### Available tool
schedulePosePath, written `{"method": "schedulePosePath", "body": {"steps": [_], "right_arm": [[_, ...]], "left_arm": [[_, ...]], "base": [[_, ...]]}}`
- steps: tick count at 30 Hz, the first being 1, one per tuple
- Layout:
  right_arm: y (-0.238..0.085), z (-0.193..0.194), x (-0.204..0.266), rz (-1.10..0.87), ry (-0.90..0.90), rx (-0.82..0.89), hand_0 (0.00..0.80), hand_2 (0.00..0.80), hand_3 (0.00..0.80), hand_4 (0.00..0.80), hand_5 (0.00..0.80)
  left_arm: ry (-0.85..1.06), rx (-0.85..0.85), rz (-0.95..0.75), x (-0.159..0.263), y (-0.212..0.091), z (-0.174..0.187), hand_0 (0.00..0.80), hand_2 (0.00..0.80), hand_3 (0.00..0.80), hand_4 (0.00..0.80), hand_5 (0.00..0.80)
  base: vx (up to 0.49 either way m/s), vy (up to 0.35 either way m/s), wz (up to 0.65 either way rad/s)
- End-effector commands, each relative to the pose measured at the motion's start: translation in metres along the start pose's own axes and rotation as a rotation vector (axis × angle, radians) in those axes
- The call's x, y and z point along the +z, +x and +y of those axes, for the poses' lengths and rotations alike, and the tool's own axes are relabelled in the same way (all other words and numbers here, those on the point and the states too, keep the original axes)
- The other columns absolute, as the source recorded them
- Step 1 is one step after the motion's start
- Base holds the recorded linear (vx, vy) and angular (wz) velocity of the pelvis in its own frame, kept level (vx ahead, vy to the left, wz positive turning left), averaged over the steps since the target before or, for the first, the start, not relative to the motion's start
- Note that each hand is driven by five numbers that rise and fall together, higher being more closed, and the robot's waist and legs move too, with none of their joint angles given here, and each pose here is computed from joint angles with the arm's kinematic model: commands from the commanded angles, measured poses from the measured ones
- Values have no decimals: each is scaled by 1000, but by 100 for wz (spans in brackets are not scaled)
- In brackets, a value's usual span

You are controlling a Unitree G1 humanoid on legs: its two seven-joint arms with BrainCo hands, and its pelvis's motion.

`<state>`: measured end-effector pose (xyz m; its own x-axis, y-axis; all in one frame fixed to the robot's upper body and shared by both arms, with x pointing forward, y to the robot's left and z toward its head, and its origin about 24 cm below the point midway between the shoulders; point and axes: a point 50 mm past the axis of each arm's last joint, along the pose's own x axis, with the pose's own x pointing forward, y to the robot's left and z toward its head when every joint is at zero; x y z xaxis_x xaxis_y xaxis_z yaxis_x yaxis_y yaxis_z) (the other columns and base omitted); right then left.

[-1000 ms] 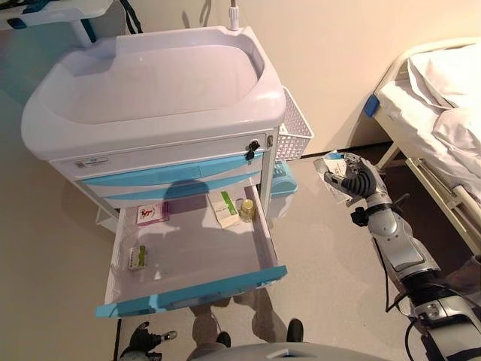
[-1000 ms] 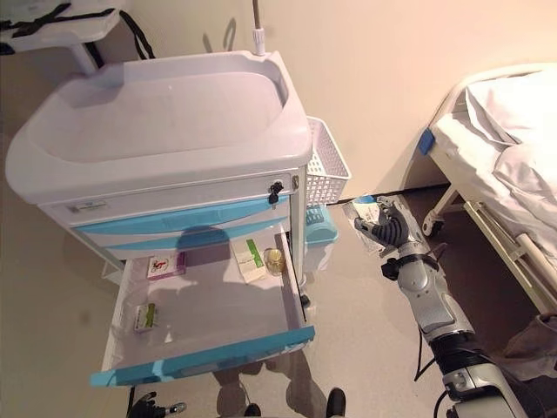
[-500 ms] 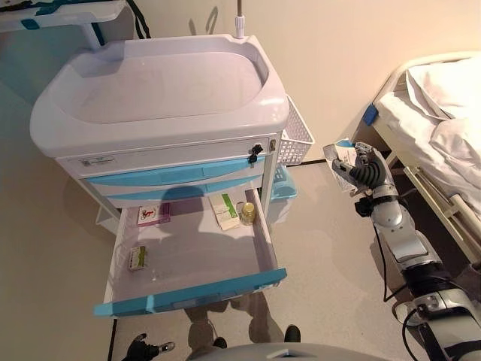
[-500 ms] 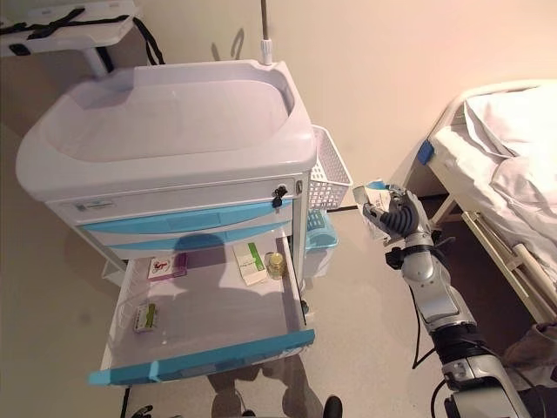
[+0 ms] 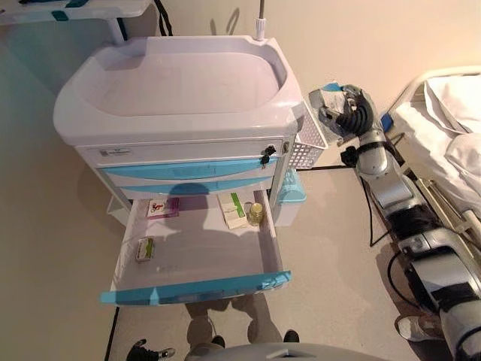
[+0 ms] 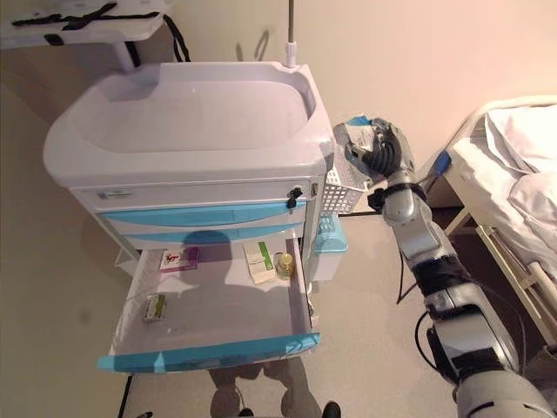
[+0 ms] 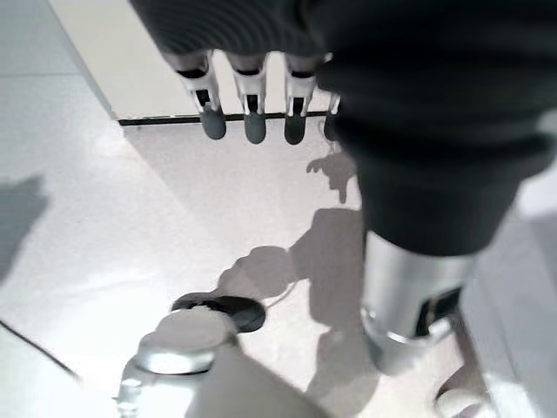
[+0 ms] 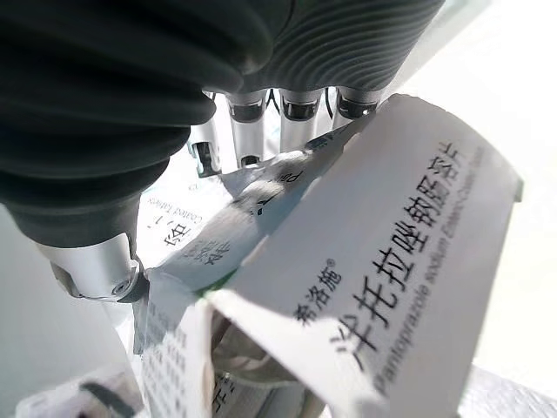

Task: Open the drawer and pick up the medicine

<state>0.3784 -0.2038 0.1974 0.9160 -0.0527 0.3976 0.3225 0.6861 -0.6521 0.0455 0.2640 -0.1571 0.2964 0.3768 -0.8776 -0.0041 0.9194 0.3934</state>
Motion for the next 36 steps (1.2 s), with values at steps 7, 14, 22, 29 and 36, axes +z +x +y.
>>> {"method": "schedulePosePath", "body": {"steps": [7, 14, 22, 29, 36], "right_arm": [[45, -33, 64, -174, -89, -90, 800, 800, 800, 800, 800], [61, -37, 93, -218, -138, -88, 800, 800, 800, 800, 800], [72, -39, 117, -264, -231, -86, 800, 800, 800, 800, 800], [79, -38, 137, -298, -330, -80, 800, 800, 800, 800, 800], [82, -38, 147, -328, -424, -81, 800, 800, 800, 800, 800]], "left_arm": [[98, 81, -19, 10, 5, 29, 0, 0, 0, 0, 0], [102, 100, -21, 10, 5, 35, 0, 0, 0, 0, 0], [112, 112, -19, 10, 5, 40, 0, 0, 0, 0, 0], [111, 122, -42, 17, 6, 46, 0, 0, 0, 0, 0], [115, 128, -64, 23, 6, 50, 0, 0, 0, 0, 0]], "base": [[-3, 1, 3], [0, 0, 3], [2, 0, 6], [1, 0, 2], [-2, -12, 7]]}}
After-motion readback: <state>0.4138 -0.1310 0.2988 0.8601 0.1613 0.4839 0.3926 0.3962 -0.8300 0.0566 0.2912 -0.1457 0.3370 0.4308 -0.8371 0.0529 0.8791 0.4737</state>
